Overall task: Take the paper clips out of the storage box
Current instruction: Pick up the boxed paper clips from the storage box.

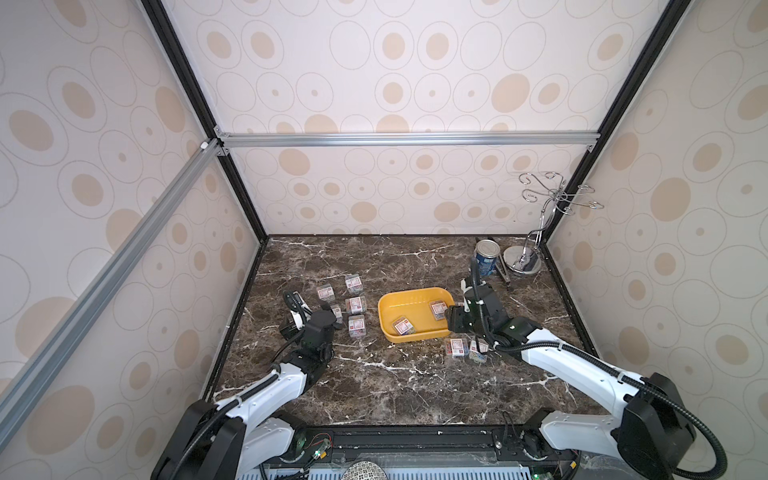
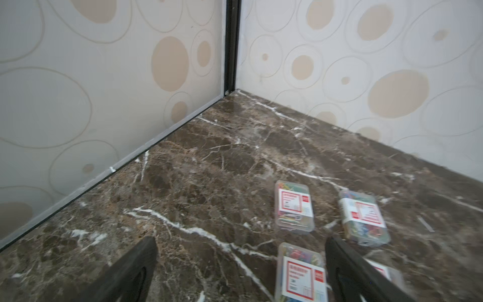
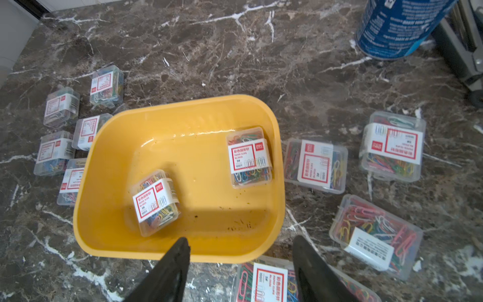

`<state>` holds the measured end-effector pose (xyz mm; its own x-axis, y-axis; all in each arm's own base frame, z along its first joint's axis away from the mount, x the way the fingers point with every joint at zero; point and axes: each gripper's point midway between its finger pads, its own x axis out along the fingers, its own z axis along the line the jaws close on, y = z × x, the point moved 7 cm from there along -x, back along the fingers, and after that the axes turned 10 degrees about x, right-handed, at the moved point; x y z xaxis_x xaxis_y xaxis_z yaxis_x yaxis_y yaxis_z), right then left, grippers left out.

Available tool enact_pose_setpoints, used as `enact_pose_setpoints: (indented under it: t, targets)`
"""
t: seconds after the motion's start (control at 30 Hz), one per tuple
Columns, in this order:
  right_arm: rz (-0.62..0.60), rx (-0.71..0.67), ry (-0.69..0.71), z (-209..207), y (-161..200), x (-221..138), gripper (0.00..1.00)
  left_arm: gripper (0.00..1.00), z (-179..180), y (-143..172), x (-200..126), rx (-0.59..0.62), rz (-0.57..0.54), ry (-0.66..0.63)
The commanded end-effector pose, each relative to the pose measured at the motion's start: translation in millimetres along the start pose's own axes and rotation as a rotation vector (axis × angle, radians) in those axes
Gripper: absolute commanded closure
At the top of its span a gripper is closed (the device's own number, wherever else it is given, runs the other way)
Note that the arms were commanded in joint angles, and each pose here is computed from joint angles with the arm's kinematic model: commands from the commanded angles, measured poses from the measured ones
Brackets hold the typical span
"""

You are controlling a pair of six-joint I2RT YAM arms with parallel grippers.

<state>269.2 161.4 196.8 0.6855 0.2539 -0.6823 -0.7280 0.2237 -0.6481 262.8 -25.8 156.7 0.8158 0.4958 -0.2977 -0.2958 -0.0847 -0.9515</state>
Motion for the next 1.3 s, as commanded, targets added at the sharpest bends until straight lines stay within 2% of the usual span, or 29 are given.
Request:
enact_pose_setpoints:
  t: [0.0, 0.4, 0.7, 0.93, 1.27]
  targets:
    - [0.038, -0.034, 0.014, 8.5, -3.8, 5.7, 0.36, 0.0, -5.5, -15.5, 10.5, -0.036, -0.035, -0.063]
    - [0.167, -0.155, 0.134, 37.2, 3.3, 53.1, 0.32, 0.0, -3.2, -11.6, 10.3, -0.061, -0.036, -0.057]
    - [0.23, -0.194, 0.322, 30.5, 10.4, 98.9, 0.25, 0.0, -3.9, -10.6, 11.3, -0.057, -0.028, -0.052]
    - [0.242, -0.194, 0.313, 31.2, 11.2, 116.7, 0.13, 0.0, -3.9, -10.9, 11.3, -0.057, -0.03, -0.048]
    - [0.24, -0.189, 0.374, 22.4, 9.8, 132.5, 0.1, 0.0, -3.1, -10.3, 10.6, -0.058, -0.029, -0.045]
